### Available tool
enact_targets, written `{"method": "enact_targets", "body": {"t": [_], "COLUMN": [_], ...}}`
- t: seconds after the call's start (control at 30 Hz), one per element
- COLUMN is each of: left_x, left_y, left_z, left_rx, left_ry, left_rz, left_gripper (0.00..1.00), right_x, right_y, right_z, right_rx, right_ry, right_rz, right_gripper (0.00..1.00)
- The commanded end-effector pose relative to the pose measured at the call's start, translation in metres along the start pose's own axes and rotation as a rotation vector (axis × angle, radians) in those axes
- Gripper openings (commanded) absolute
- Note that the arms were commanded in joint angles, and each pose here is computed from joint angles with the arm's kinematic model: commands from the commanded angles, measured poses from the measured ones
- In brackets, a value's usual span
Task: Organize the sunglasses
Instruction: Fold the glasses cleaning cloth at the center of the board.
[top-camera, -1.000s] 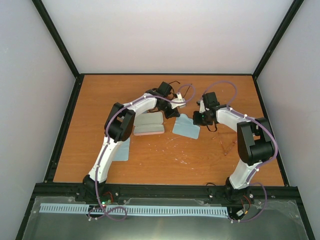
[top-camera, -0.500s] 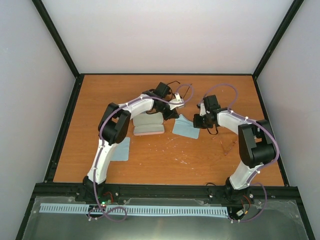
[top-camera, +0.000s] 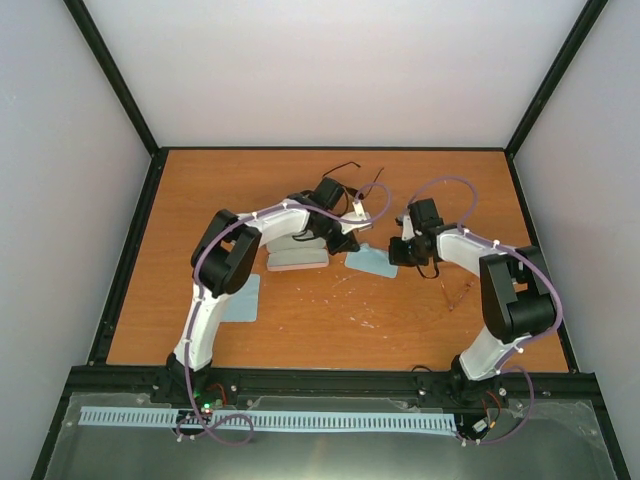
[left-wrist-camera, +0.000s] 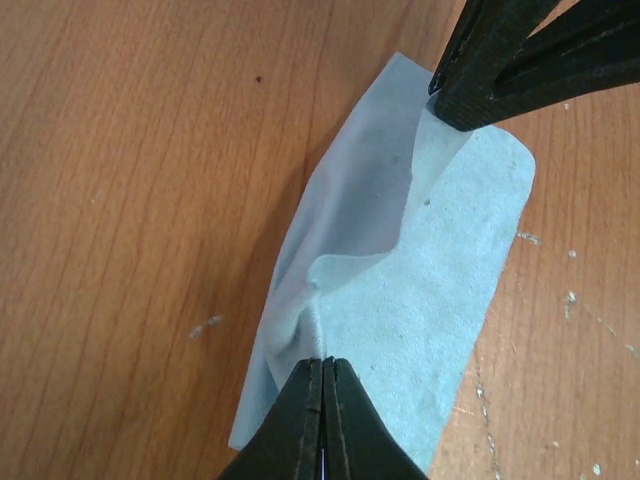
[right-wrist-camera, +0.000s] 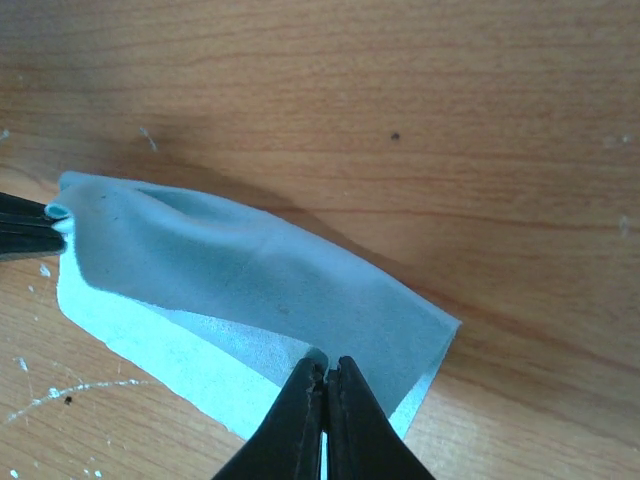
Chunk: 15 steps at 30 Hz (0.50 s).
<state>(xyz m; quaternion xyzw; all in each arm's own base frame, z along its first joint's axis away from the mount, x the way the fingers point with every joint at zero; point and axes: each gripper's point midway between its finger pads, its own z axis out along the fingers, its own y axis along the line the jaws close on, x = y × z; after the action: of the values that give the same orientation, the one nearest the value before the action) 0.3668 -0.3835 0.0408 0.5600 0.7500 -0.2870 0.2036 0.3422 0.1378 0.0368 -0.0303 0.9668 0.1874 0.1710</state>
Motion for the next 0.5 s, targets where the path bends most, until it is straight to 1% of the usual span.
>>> {"method": "enact_targets", "body": {"t": [0.0,0.3,0.47], "left_x": [-0.016,-0.004,-0.005], "left_y": [-0.006,-0.011,-0.012], "left_z": [-0.019,-0.02,-0.018], "left_rx": [-0.032,-0.038,-0.033], "left_ry": [-0.044,-0.028,-0.031], "left_rz": [0.044,0.042,0.03], "left_gripper": [0.01,0.03,0.09], "right_x": [0.001,0.015,0.021], "right_y": [0.0,-0.002,-0.003], "right_z": [-0.005,0.005,0.012], "right_rx": [-0.011,-0.023,-0.025], "right_ry": [-0.023,0.015,0.042], "right_rz": [0.002,0.018,0.018], "right_gripper": [0.03,0.03,0.03]}}
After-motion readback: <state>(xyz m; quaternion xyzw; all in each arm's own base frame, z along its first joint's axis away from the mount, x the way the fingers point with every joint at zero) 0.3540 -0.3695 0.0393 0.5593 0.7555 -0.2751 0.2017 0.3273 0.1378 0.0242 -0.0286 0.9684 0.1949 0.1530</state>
